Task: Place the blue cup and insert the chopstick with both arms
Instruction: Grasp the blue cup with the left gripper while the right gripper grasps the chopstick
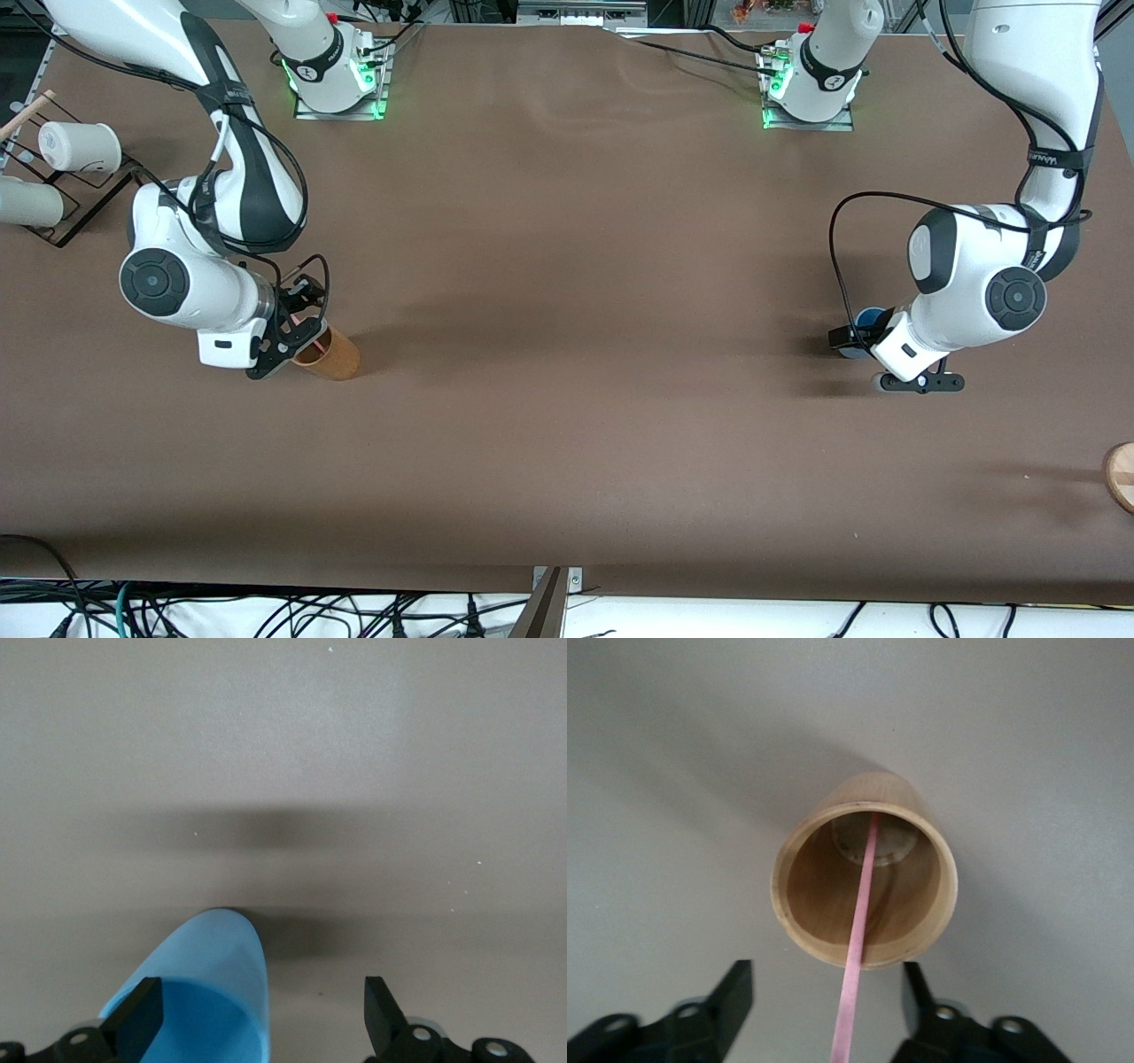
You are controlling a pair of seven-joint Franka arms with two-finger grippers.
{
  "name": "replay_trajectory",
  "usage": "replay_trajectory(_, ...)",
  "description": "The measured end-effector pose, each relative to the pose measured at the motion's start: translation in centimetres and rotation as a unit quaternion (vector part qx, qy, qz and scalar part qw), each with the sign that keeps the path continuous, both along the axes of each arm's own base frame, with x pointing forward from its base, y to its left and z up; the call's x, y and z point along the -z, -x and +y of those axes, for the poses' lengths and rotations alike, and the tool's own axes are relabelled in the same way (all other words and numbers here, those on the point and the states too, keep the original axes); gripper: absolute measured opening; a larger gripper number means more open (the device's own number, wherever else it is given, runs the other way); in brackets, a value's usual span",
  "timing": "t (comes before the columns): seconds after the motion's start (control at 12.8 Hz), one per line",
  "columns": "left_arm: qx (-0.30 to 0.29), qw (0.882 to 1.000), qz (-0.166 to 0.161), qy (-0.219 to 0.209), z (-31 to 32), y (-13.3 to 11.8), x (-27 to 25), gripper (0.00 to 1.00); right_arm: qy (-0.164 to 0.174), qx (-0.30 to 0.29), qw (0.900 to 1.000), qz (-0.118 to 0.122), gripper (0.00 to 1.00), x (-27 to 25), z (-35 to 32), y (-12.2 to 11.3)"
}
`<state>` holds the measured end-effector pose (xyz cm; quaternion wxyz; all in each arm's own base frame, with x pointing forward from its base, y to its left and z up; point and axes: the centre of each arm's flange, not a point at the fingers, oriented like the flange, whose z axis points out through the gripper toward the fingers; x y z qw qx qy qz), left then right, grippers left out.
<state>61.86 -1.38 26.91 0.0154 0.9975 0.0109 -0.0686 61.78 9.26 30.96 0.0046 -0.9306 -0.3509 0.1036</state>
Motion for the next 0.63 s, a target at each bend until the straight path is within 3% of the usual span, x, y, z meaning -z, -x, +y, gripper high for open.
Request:
replay_trajectory(0.31, 0.003, 1.0, 0.018, 0.003, -0.2, 0.6, -1.1, 1.0, 0.001, 0.0, 1.0, 0.003, 0.15, 0.4, -0.5, -0.1)
replay_trajectory(0.63, 0.007, 1.0, 0.029, 0.003, -0.7, 1.4, -0.4, 1.0, 0.001, 0.0, 1.0, 0.004, 0.08, 0.4, -1.2, -0.2)
